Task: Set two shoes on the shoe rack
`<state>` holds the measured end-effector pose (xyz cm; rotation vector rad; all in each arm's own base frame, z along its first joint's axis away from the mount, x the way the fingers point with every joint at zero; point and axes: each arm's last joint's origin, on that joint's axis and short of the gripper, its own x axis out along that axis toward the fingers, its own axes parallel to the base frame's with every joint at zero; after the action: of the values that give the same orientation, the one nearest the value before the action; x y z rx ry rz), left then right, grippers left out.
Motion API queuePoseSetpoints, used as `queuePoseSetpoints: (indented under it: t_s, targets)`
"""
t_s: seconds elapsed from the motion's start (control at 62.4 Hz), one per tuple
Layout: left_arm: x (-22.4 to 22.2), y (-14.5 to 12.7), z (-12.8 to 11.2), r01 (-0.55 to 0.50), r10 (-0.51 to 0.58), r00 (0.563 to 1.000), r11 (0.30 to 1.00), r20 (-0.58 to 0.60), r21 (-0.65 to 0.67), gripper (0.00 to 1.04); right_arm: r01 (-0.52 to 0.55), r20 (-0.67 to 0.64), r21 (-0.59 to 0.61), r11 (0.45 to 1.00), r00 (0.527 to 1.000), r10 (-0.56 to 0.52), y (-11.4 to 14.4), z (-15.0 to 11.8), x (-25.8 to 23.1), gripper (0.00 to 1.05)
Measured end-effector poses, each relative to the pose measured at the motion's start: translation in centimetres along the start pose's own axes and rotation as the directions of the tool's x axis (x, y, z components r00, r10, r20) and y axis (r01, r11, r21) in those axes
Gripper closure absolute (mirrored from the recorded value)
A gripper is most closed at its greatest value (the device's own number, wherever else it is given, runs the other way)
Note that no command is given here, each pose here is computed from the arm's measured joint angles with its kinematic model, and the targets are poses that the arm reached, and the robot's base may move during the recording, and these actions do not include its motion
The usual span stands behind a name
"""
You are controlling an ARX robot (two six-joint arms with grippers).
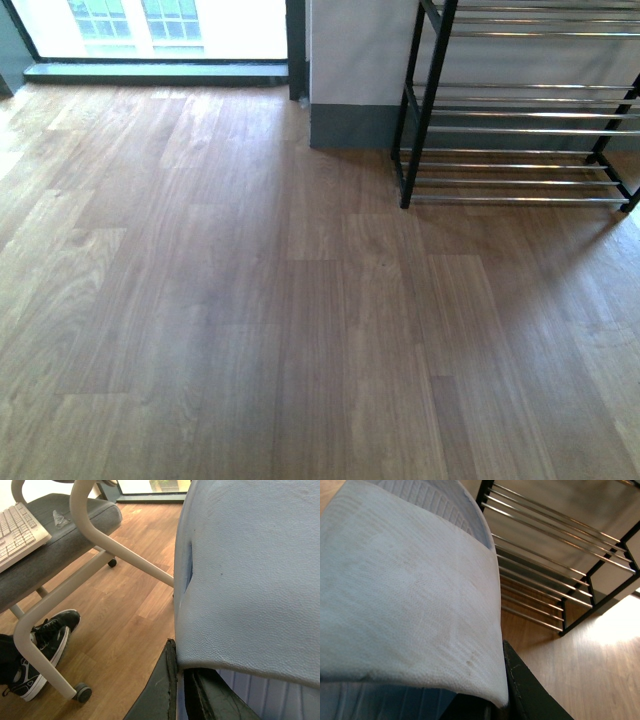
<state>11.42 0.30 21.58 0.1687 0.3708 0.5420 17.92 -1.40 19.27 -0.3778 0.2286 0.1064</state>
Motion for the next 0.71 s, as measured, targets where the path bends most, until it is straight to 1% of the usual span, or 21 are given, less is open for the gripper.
queuePoseSetpoints:
  t_s: [0.706]
  targets:
    - [-0.02, 0.01, 0.01, 0.003, -0.003, 1.0, 1.0, 0.002, -0.001, 1.03, 0.01, -0.003, 0.001, 1.0, 1.0, -0.01, -0.06, -0.04, -0.06, 1.03]
